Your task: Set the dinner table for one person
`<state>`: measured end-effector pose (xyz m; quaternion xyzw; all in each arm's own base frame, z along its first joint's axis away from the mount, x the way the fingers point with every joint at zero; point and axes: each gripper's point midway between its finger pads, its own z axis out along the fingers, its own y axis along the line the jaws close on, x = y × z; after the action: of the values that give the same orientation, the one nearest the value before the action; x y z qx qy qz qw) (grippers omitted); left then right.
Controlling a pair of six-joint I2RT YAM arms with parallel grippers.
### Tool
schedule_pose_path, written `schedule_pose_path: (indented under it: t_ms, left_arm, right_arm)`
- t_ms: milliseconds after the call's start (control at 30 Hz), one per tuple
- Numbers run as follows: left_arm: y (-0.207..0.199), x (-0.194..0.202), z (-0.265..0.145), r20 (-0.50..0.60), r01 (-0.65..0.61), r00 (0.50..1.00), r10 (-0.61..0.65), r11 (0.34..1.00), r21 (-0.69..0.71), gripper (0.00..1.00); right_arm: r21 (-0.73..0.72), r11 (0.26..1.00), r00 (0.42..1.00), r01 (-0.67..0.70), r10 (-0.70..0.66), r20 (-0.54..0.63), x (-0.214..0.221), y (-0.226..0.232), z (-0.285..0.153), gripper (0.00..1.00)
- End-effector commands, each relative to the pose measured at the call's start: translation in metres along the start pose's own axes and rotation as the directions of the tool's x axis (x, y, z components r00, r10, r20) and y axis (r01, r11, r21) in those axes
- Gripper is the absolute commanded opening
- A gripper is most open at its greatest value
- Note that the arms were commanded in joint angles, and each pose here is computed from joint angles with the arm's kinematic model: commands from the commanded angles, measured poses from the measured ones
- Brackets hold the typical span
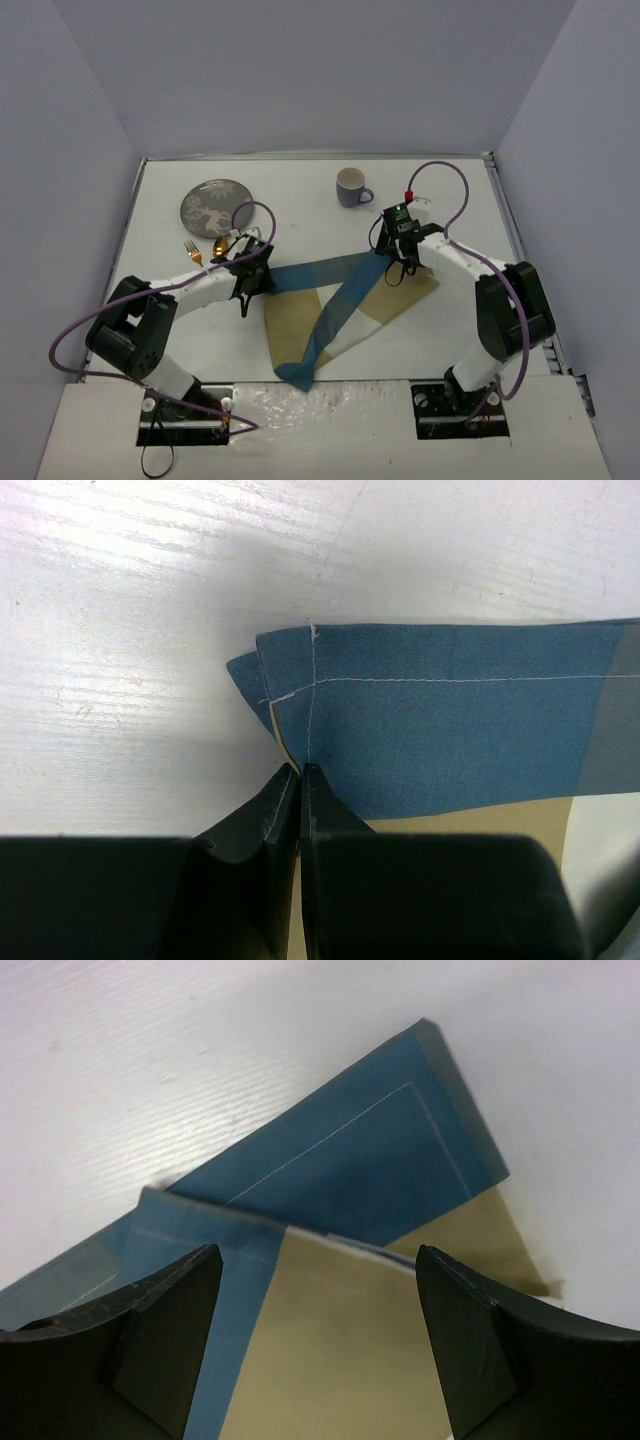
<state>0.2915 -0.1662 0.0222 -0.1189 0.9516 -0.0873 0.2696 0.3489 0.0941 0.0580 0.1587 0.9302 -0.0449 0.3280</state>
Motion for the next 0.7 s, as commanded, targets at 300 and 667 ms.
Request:
schedule_pose_path:
  t_ms: [300, 667]
  left_arm:
    - [0.006, -0.002, -0.012, 0.003, -0.020, 1.000, 0.020, 1.000, -0.025, 0.00]
    - [0.005, -0.002, -0.014, -0.005, -0.027, 1.000, 0.027, 0.999, -0.019, 0.00]
  right_arm:
    - [-0.070, 0.997, 0.999, 0.041, -0.040, 0.022, -0.065, -0.033, 0.056, 0.92]
    - [-0.166, 0.978, 0.989, 0.126, -0.137, -0.054, -0.039, -0.040, 0.075, 0.92]
